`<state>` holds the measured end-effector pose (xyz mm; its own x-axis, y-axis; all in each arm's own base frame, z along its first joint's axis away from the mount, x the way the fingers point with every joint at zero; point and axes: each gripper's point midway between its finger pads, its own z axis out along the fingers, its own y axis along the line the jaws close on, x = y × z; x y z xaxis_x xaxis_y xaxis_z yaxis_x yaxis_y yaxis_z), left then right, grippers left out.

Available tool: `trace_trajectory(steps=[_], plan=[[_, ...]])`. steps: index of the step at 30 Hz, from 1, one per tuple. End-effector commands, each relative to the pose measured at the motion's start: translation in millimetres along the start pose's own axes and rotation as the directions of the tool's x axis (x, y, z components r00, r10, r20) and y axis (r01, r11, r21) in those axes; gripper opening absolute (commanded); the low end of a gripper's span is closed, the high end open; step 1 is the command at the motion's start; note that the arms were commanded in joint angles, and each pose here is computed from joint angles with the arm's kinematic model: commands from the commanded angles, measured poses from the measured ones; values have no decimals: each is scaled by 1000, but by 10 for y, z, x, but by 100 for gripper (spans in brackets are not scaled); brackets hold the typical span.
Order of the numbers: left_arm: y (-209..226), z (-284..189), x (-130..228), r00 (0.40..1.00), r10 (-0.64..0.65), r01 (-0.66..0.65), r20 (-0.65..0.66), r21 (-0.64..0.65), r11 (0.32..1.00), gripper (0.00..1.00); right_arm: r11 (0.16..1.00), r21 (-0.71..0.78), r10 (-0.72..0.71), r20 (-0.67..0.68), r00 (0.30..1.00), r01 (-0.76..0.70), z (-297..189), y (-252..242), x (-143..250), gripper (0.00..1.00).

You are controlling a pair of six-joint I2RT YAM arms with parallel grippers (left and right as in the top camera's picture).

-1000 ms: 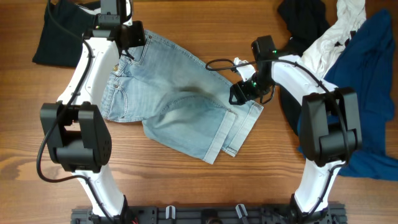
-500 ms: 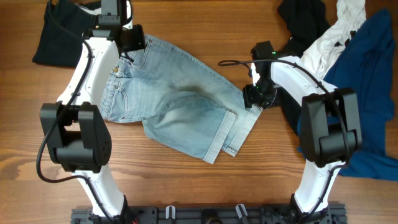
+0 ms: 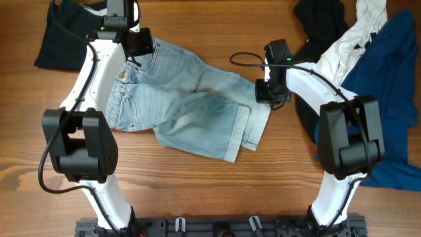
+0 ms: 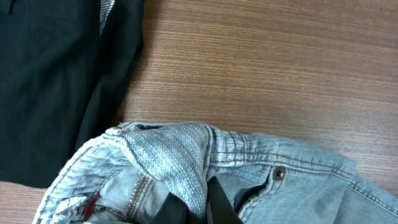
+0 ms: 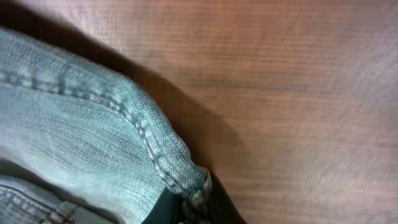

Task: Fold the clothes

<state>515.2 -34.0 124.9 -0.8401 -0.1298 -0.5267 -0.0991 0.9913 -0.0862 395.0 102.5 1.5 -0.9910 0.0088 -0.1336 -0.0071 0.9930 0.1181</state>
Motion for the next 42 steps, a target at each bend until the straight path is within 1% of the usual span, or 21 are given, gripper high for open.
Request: trace_trajectory(steps=[1, 4, 6, 10, 14, 17, 19, 22, 27, 28, 30, 31, 32, 33, 34, 36, 37, 38, 39, 42], plan=[[-22, -235, -225, 995, -73, 72, 75, 20, 997, 4, 1000, -29, 5, 160, 987, 0, -302, -83, -607, 4], [-32, -239, -275, 993, -75, 73, 95, 25, 997, 4, 999, -41, -3, 290, 957, 16, -604, -134, -1030, 4], [-40, -244, -318, 990, -86, 83, 112, 31, 996, 4, 999, -44, -4, 353, 935, 21, -735, -159, -1217, 4], [-39, -251, -404, 980, -132, 128, 146, 38, 991, 4, 999, -22, -19, 435, 900, 32, -833, -212, -1432, 4], [66, -261, -570, 963, -148, 155, 225, -12, 988, 4, 1000, 25, -18, 491, 871, 7, -846, -328, -1587, 4], [201, -273, -671, 945, -162, 190, 283, -74, 979, 4, 1000, 23, -8, 509, 861, -5, -817, -391, -1655, 4], [249, -265, -732, 936, -164, 201, 312, -90, 976, 4, 1000, 24, -1, 513, 859, -13, -779, -438, -1681, 4], [250, -180, -799, 926, -168, 206, 337, -80, 975, 4, 999, 25, 9, 513, 859, -26, -692, -507, -1710, 4], [244, 27, -774, 929, -167, 204, 331, -82, 975, 5, 998, 37, 21, 513, 858, -46, -590, -610, -1739, 4], [246, 76, -759, 931, -166, 204, 326, -84, 975, 9, 998, 43, 22, 519, 854, -51, -595, -633, -1756, 4], [249, 117, -757, 931, -166, 204, 326, -84, 975, 25, 997, 47, 26, 535, 844, -61, -620, -677, -1795, 4], [248, 124, -761, 930, -166, 204, 328, -83, 975, 35, 997, 46, 28, 543, 839, -63, -635, -692, -1815, 4], [247, 127, -770, 928, -167, 204, 332, -82, 975, 50, 997, 44, 31, 555, 831, -67, -657, -716, -1845, 4], [247, 127, -771, 928, -167, 204, 332, -82, 976, 62, 996, 40, 38, 567, 823, -73, -677, -731, -1874, 8], [243, 114, -778, 928, -166, 203, 335, -81, 976, 69, 997, 34, 40, 582, 813, -74, -708, -740, -1911, 25], [240, 46, -815, 924, -163, 202, 347, -77, 976, 80, 998, 22, 40, 600, 799, -66, -763, -716, -1954, 62], [236, -9, -839, 920, -164, 202, 355, -74, 977, 84, 998, 11, 39, 607, 794, -57, -810, -688, -1967, 79], [233, -76, -857, 918, -165, 203, 360, -71, 977, 86, 999, 0, 39, 615, 788, -49, -875, -659, -1976, 94], [231, -164, -874, 916, -165, 203, 366, -69, 977, 88, 999, -13, 37, 624, 780, -38, -954, -624, -1984, 100], [218, -491, -870, 917, -166, 200, 364, -59, 978, 92, 999, -43, 35, 650, 759, -9, -1243, -528, -1978, 100]])
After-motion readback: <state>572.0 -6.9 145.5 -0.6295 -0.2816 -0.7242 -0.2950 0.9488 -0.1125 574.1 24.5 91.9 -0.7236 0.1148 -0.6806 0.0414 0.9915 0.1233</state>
